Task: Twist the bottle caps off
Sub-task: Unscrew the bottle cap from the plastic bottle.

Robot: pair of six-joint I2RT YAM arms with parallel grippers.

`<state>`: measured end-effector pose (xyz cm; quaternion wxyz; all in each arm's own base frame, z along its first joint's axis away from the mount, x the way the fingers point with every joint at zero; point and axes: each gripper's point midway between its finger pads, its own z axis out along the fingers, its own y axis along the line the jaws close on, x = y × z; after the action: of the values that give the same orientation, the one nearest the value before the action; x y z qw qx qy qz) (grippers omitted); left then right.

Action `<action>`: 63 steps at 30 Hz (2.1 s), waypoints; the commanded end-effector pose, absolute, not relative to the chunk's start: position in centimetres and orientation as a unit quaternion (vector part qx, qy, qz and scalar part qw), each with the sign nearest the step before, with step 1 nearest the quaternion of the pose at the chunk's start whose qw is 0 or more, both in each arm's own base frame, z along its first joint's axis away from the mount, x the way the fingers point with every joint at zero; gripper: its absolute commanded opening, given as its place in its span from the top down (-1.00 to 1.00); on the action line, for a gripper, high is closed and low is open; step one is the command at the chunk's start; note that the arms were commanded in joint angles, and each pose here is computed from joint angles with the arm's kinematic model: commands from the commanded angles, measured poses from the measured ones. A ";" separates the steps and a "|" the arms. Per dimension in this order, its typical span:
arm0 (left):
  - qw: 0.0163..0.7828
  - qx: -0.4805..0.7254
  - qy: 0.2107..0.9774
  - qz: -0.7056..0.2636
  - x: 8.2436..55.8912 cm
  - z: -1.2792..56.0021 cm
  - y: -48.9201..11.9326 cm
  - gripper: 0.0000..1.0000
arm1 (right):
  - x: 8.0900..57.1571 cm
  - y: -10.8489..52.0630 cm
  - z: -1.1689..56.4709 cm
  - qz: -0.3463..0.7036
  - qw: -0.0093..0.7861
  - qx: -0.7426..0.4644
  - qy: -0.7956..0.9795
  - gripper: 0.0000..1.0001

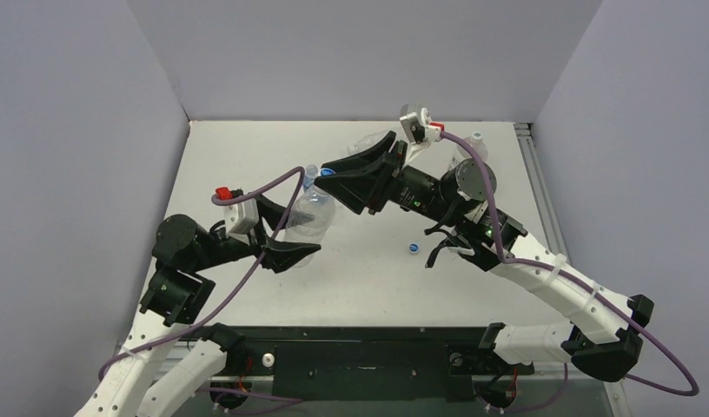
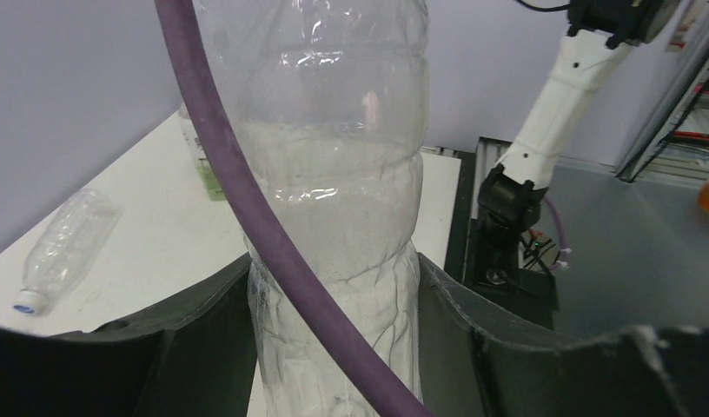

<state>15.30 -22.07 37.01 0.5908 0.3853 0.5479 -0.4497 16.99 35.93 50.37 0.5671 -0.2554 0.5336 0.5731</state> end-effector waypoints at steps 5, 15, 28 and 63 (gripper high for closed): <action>0.562 0.425 0.497 -0.507 11.7 39.4 -22.5 1.00 | 11.6 35.8 53.5 0.638 0.531 -0.359 0.426 1.00; 0.662 0.349 0.558 -0.358 18.5 37.9 -20.1 1.00 | 19.3 32.0 52.7 0.498 0.633 -0.211 0.554 -0.26; 0.746 0.266 0.592 -0.151 25.4 36.5 -15.0 1.00 | 22.1 34.5 50.2 0.374 0.635 -0.091 0.670 -0.29; 0.726 0.300 0.580 -0.216 23.3 36.0 -17.0 1.00 | 23.7 37.7 51.0 0.404 0.632 -0.092 0.655 0.50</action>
<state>22.55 -18.31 35.31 0.7097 0.3329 0.5701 -0.2459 23.53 38.12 48.22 0.6159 -0.1047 0.6828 0.3789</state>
